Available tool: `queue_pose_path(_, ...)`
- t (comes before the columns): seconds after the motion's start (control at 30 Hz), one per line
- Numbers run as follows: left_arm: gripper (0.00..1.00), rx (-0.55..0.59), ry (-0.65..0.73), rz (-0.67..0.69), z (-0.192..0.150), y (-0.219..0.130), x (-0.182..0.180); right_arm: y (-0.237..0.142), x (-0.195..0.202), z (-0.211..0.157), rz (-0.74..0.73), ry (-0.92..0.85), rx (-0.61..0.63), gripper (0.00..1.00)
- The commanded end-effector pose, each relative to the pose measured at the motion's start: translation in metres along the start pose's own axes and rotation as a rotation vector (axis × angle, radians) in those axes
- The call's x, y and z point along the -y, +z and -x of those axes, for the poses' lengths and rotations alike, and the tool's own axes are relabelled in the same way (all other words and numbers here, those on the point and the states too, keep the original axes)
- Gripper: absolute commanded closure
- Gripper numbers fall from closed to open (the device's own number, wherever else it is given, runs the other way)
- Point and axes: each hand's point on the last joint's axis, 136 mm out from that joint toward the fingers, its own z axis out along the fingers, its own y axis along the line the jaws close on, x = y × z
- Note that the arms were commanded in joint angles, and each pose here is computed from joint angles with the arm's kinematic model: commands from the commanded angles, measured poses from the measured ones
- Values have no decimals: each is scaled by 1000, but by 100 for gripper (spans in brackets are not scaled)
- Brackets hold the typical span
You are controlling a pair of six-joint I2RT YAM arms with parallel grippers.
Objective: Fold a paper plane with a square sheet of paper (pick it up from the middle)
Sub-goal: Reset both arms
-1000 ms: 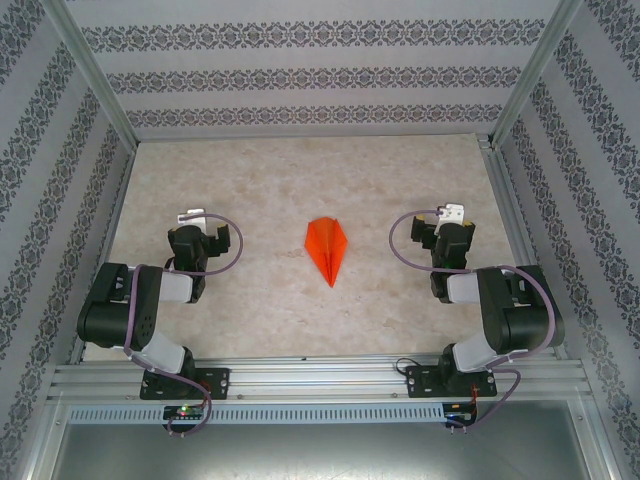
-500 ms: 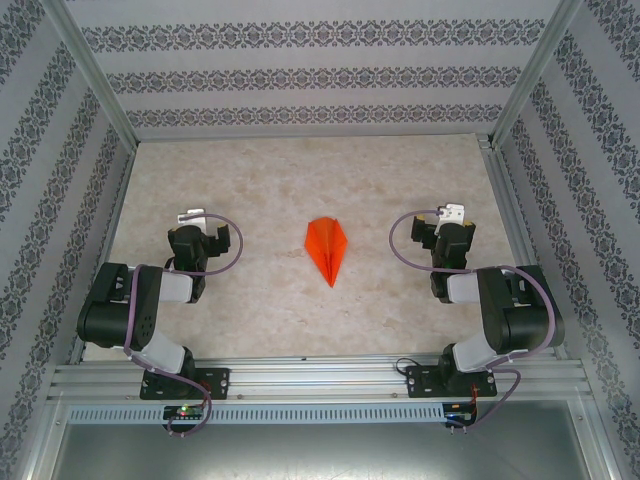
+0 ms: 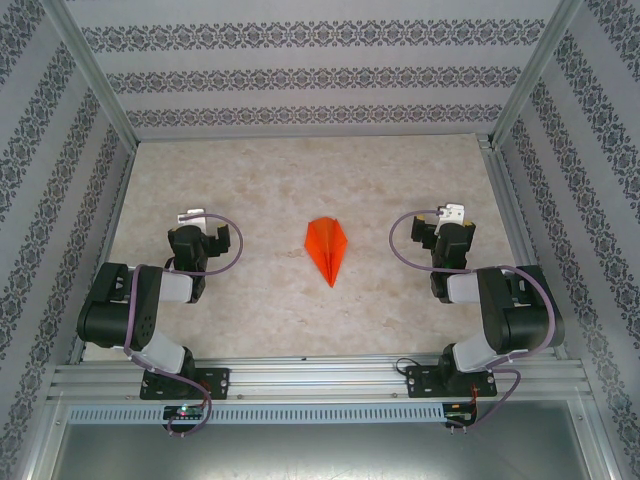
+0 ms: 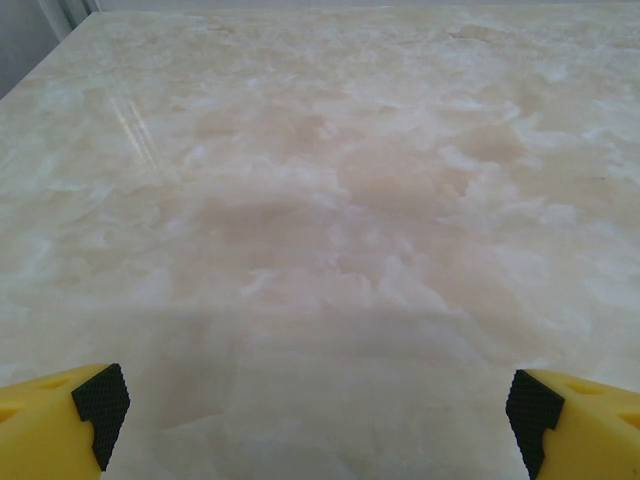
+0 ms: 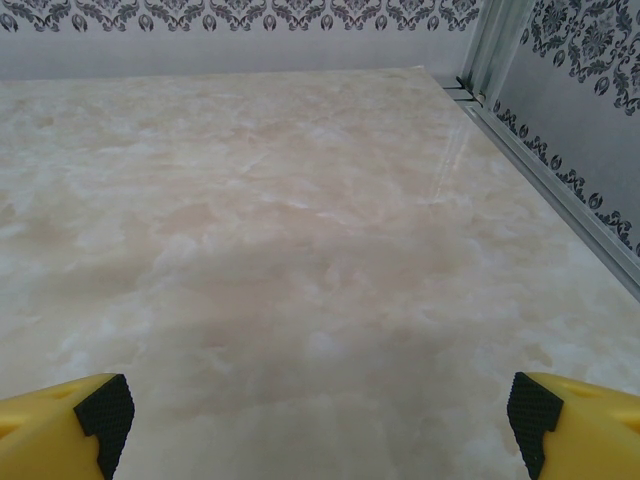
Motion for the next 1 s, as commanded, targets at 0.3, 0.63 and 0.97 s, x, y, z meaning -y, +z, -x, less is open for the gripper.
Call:
queue_pose_path(0.3, 0, 46, 4, -3, 15, 1, -1, -1, -3, 13, -1, 15, 40, 2)
queue_pose_path(0.63, 0, 47, 4, -2, 16, 1, -1, 1, -27, 12, 178, -13, 11, 2)
queue_pose_path(0.97, 0, 46, 4, -3, 15, 1, -1, 1, -27, 12, 179, -15, 13, 2)
